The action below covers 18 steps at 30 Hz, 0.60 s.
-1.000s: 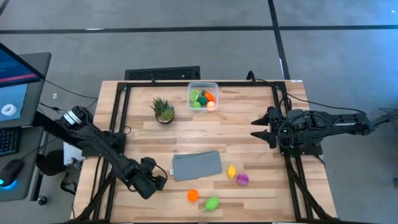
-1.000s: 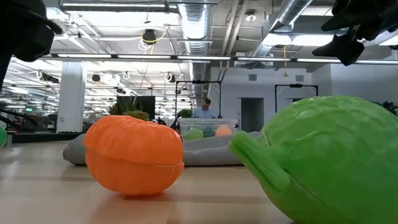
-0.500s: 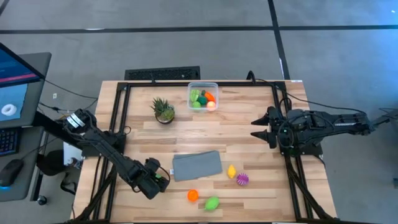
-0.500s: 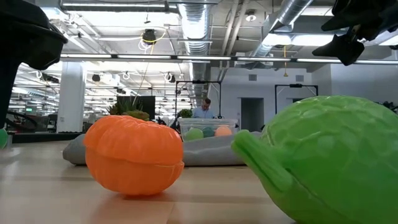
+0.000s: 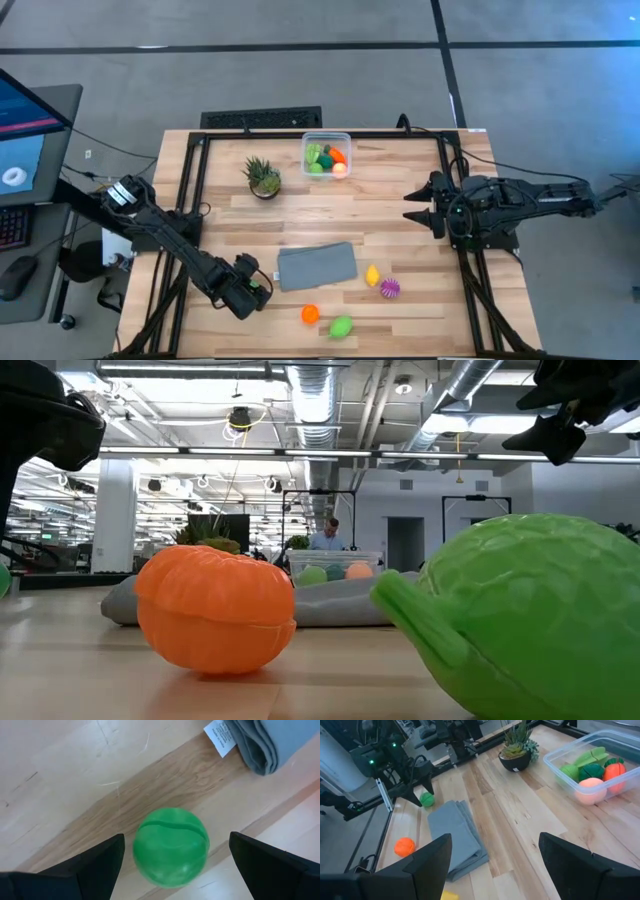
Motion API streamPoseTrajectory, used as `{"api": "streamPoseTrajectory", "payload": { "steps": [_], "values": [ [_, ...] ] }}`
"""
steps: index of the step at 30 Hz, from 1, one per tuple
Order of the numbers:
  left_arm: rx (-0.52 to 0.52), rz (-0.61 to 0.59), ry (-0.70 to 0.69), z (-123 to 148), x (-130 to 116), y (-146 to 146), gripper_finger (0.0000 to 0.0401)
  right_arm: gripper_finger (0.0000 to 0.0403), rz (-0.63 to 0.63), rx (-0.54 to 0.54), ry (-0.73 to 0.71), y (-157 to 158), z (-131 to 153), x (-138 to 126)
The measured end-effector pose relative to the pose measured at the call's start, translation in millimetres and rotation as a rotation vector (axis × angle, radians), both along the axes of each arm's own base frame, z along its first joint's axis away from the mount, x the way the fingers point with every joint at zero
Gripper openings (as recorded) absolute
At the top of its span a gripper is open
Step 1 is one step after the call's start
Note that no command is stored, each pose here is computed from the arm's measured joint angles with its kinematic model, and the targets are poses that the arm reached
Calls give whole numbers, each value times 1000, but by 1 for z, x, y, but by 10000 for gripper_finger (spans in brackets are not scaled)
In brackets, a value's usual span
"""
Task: Pick and placing Produce into tupperware
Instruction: Put the pear into the bin
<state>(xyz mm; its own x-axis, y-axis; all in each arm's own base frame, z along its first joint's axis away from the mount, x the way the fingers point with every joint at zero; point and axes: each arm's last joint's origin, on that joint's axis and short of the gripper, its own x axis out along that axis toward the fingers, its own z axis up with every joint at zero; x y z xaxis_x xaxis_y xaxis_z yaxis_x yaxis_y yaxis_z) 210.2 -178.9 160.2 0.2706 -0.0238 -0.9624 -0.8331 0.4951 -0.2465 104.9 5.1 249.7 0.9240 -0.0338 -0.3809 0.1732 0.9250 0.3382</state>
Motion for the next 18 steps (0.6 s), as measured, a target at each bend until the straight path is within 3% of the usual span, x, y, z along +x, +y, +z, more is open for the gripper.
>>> {"api": "streamPoseTrajectory", "payload": {
  "steps": [18],
  "values": [
    [58, -155, 29, -1, 0, 5, 349, 322, 0, 0, 0, 0, 0, 0]
  ]
}}
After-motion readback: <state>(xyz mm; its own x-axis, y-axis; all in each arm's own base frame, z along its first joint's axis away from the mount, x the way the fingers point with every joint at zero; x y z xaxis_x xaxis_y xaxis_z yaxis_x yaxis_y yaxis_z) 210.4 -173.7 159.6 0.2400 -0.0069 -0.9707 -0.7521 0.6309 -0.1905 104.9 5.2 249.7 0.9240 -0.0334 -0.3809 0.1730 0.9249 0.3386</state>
